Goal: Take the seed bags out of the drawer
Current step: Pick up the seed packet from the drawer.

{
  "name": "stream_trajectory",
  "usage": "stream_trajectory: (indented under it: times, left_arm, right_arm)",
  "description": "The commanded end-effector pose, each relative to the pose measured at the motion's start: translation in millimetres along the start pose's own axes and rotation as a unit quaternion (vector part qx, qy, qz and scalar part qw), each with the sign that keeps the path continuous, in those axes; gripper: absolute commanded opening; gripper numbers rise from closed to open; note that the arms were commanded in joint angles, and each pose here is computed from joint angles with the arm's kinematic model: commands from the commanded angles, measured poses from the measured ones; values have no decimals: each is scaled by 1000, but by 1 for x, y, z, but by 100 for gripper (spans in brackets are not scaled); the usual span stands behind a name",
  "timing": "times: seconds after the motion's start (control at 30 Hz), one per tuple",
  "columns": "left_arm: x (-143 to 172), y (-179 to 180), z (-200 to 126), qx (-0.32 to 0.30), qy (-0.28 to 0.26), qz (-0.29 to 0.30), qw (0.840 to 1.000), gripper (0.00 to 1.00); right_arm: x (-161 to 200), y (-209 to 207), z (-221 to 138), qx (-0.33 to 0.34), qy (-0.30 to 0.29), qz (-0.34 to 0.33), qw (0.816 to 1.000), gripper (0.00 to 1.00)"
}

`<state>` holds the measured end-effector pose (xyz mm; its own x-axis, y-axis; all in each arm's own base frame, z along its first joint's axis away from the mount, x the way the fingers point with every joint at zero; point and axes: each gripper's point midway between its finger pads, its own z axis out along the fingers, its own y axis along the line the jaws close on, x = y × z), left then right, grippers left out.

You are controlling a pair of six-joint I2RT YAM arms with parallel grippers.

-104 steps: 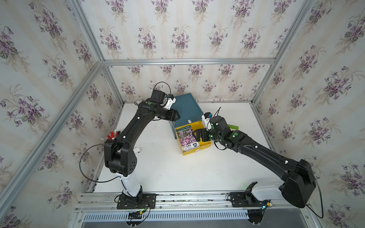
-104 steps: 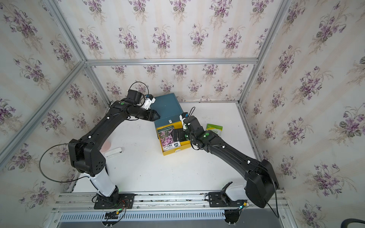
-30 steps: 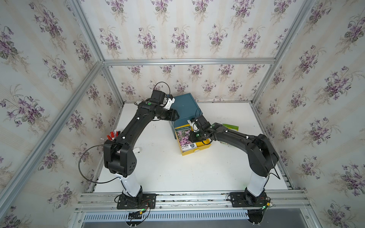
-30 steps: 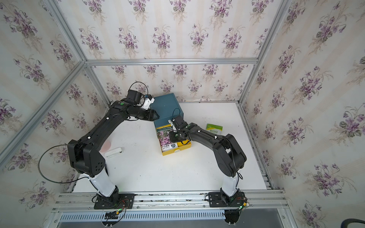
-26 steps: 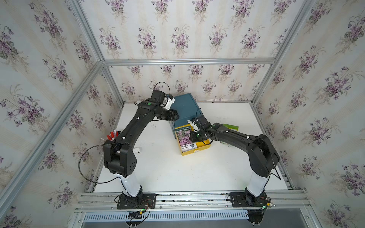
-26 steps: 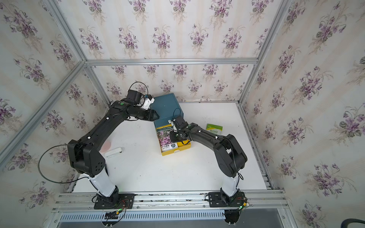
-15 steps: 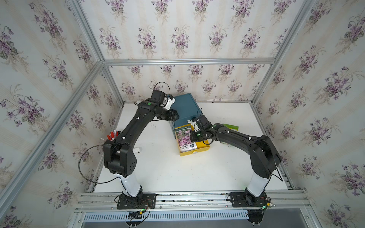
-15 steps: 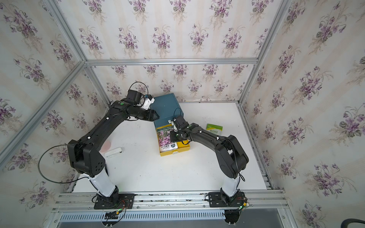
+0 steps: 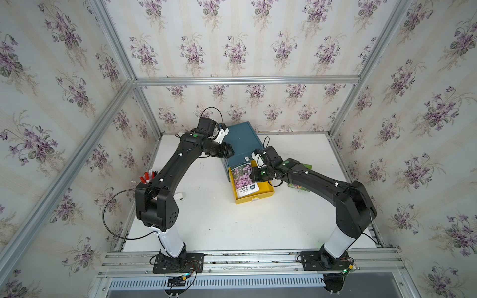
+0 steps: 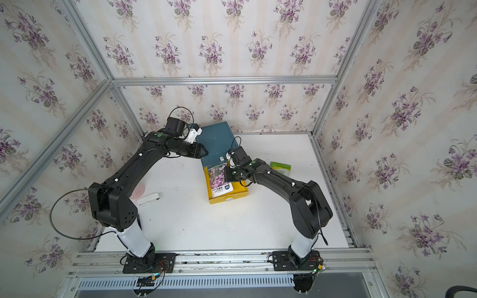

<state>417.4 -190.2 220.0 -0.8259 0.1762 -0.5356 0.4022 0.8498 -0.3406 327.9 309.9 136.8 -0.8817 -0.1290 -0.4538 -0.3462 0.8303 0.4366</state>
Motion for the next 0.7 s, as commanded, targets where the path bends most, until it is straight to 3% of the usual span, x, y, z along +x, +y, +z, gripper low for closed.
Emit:
stream_trajectory:
  times: [0.0,0.43,0.67]
  left_arm:
    - [42,18,4,-43,84,-14,995,64]
    - [43,23,2,-60,86,-12,994,64]
    - [44,24,2,-61,88,-12,994,64]
  right_arm:
    - [-3,3,-10,-8,-6,7,1000,0]
    - [11,-5,-63,-8,-18,30,999,0]
    - [14,-30,-102,13,-45,56,997,0]
